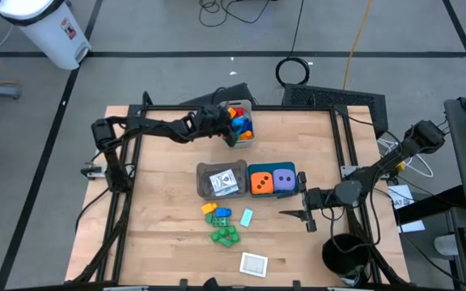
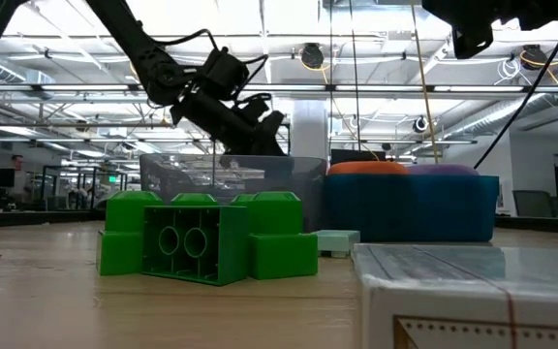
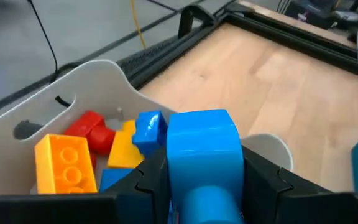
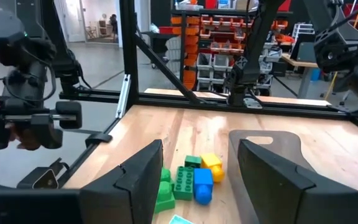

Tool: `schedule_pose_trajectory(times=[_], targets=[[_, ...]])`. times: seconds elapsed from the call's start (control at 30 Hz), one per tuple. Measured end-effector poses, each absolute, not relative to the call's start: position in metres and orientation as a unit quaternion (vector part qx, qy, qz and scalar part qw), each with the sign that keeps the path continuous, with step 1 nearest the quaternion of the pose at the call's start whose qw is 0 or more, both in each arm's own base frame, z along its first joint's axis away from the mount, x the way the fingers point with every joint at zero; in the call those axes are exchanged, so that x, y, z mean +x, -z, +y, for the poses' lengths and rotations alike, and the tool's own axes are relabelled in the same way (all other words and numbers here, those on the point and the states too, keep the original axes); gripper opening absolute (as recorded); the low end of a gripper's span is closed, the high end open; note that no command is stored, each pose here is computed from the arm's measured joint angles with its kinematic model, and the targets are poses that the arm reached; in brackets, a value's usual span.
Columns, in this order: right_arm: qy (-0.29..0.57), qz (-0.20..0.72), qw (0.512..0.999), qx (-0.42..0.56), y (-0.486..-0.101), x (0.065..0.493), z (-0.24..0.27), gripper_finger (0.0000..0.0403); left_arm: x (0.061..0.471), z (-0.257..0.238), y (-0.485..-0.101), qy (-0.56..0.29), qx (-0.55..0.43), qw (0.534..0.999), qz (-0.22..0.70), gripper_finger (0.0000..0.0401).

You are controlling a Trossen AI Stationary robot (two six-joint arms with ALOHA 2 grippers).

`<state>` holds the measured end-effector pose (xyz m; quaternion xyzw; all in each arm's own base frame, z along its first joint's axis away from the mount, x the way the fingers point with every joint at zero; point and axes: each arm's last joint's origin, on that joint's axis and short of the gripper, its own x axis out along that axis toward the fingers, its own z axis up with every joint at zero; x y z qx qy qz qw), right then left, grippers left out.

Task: Pick & Place Toys
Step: Put the blue game piece into the gray bin, then put the brown deck of cards into the black bin

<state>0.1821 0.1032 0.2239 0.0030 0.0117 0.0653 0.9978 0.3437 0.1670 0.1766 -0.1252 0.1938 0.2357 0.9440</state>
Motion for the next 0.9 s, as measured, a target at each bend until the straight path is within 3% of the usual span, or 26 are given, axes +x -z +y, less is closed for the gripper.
schedule_pose_trajectory(times=[0.57,0.77,0.9], targets=[[-0.066,0.016,0.998,0.000,-0.223,0.182,0.103,0.0201,0.344,0.165,-0.183,-0.235,-0.136,0.945,0.181,0.0285],[-0.068,0.016,0.998,0.008,-0.223,0.182,0.104,0.0201,0.319,0.150,-0.237,-0.184,-0.200,0.948,0.164,0.0295],[-0.073,0.018,0.997,0.033,-0.223,0.182,0.104,0.0201,0.294,0.120,-0.277,-0.133,-0.189,0.959,0.167,0.0296]])
